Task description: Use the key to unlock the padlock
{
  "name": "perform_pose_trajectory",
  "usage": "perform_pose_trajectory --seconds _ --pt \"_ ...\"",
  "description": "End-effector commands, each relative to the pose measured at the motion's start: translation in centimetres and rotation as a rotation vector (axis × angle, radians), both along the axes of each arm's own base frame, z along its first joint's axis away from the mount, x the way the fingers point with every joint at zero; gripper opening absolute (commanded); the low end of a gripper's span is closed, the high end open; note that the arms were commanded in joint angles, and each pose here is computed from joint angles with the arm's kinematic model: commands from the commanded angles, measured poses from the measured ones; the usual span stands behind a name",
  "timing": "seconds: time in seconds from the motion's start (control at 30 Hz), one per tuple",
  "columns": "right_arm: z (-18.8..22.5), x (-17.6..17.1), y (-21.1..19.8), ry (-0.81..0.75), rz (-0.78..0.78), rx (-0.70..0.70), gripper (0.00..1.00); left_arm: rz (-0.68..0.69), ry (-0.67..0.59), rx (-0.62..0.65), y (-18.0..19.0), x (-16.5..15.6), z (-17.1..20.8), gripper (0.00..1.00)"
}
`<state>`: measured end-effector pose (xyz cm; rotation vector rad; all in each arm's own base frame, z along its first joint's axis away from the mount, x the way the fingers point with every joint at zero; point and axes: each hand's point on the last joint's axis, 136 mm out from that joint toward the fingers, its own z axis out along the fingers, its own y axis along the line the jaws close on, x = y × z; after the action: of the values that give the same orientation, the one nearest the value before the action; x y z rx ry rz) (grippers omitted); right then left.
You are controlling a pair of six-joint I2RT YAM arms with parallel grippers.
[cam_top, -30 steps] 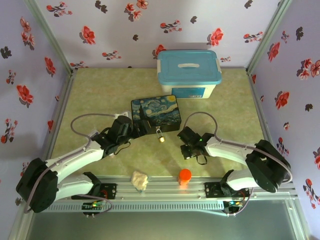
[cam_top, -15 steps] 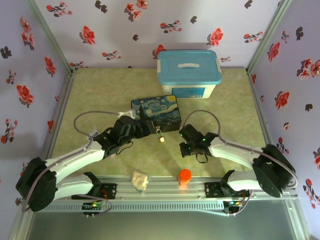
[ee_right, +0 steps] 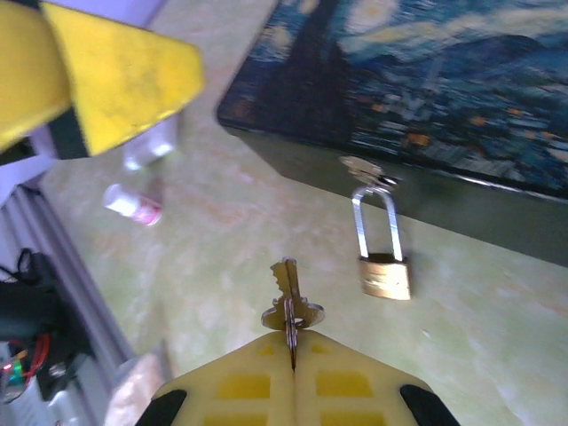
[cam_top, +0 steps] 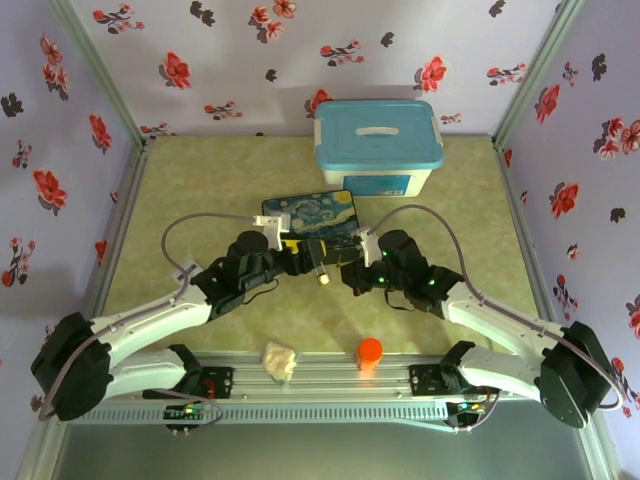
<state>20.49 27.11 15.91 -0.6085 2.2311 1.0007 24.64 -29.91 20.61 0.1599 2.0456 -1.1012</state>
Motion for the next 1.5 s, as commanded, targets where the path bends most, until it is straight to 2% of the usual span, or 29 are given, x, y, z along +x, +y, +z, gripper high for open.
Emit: perform_pose_trajectory --seconds 0.0,0.2,0.3,0.47,0.6,0.7,0.83,0.93,1.07,1.17,1.27,1.43,1.47 --pt "3.0 -1.4 1.2 -0.08 0.111 0.111 0.0 -0.067 -0.029 -0.037 -1.6 -0.3 1.5 0.69" --pt "3.9 -2.7 0.6 -0.139 0.152 0.121 0.0 -0.169 -0.074 -0.126 -3.5 -1.8 2.6 0.69" --pt "4.2 -3.2 0.9 -0.126 0.188 0.126 0.0 -0.221 -0.087 -0.102 -4.2 -2.2 2.5 0.68" --pt "4.4 -3.2 1.4 -0.101 0.198 0.148 0.0 -0.298 -0.126 -0.134 -4.8 -3.7 3.1 0.63" --pt "4.1 -3.1 1.8 -0.079 0.202 0.149 0.0 -0.323 -0.128 -0.147 -4.8 -4.3 2.7 0.54" --pt "4.2 -3.0 1.8 -0.085 0.196 0.15 0.0 -0.331 -0.11 -0.121 -4.7 -4.5 2.0 0.43" --pt "4.2 -2.8 1.7 -0.092 0.18 0.152 0.0 -0.334 -0.082 -0.045 -4.5 -4.5 0.7 0.4" --pt "3.9 -2.6 1.6 -0.086 0.172 0.142 0.0 -0.327 -0.062 -0.001 -4.2 -4.4 -0.1 0.27" --pt "3.6 -2.4 1.6 -0.08 0.159 0.122 0.0 -0.322 -0.051 0.044 -4.0 -4.4 -0.8 0.24" --pt "3.4 -2.3 1.6 -0.079 0.159 0.116 0.0 -0.313 -0.055 0.065 -3.8 -4.2 -1.0 0.15" --pt "3.3 -2.0 1.6 -0.085 0.147 0.106 0.0 -0.3 -0.061 0.066 -3.7 -4.0 -1.0 0.02" --pt "4.0 -1.2 1.6 -0.094 0.101 0.135 0.0 -0.254 -0.068 0.031 -3.2 -3.6 -0.5 0.0" --pt "4.2 -1.1 1.7 -0.087 0.092 0.155 0.09 -0.243 -0.072 0.021 -3.0 -3.5 -0.3 0.0"
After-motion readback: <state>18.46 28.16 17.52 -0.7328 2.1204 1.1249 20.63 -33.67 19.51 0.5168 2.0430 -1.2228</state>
